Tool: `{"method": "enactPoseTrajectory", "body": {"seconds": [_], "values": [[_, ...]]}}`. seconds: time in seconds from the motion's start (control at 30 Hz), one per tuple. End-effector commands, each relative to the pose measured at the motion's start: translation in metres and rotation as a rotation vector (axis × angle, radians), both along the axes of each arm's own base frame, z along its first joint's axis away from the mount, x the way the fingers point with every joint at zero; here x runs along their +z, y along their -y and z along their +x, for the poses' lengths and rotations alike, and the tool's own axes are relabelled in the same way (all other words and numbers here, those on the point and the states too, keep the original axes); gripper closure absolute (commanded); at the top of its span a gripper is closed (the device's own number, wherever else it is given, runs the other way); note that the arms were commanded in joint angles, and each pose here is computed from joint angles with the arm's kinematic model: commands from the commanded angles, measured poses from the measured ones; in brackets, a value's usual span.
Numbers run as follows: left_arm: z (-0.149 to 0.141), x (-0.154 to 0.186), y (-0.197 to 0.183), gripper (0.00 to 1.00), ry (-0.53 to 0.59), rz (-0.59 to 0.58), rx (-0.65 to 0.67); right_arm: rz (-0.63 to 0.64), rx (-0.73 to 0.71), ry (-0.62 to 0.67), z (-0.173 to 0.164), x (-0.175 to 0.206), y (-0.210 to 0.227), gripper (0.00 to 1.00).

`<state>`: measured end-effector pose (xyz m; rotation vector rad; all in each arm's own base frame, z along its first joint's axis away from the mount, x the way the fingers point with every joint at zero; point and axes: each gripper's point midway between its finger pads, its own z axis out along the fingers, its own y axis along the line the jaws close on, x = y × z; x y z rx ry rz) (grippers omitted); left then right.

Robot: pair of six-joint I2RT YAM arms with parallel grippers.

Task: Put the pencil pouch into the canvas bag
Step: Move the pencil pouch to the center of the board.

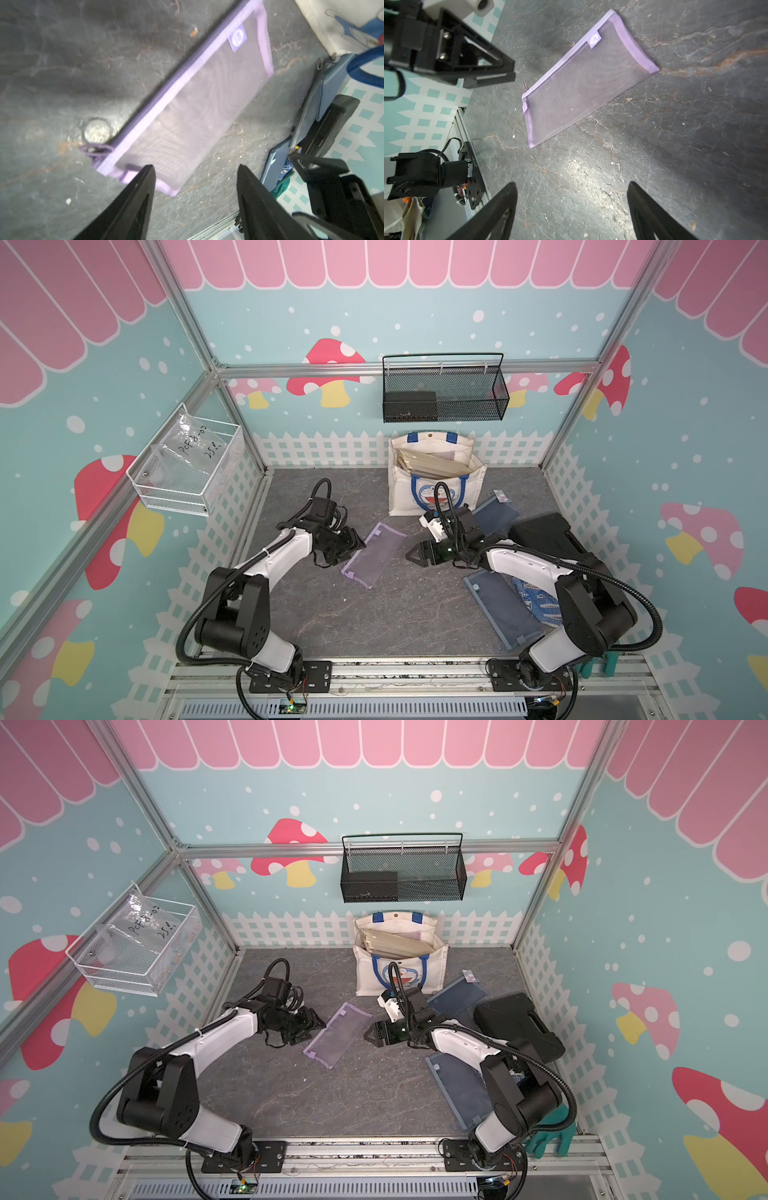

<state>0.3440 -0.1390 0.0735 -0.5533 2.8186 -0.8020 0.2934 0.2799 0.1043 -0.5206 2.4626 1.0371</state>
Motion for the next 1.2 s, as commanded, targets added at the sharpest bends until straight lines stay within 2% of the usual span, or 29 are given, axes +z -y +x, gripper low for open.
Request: {"method": "enactPoseTrajectory", "body": {"seconds": [0.0,0.13,0.27,0.5,0.63,0.87,1.03,1.17], "values": [[0.018,-0.018,-0.001,0.34,0.032,0.053,-0.086,0.047,-0.009,-0.027,-0.006,0.003,-0.002,0.14],[0.033,-0.037,0.003,0.32,0.030,0.049,-0.102,0.056,-0.010,-0.035,-0.008,0.000,-0.002,0.14],[0.030,-0.050,0.010,0.31,0.015,0.028,-0.126,0.067,-0.009,-0.054,-0.009,-0.004,-0.004,0.14],[-0.007,-0.065,0.038,0.32,-0.026,-0.017,-0.177,0.095,-0.044,-0.101,-0.010,-0.016,-0.001,0.15],[-0.036,-0.073,0.071,0.35,-0.048,-0.053,-0.205,0.104,-0.067,-0.116,-0.009,-0.021,0.005,0.16],[-0.073,-0.084,0.122,0.40,-0.070,-0.123,-0.205,0.088,-0.185,-0.171,-0.013,-0.036,0.041,0.18],[-0.087,-0.090,0.142,0.42,-0.086,-0.111,-0.245,0.082,-0.269,-0.181,-0.026,-0.035,0.071,0.20],[-0.091,-0.093,0.153,0.43,-0.094,-0.117,-0.261,0.066,-0.272,-0.145,-0.033,-0.026,0.079,0.20]]}}
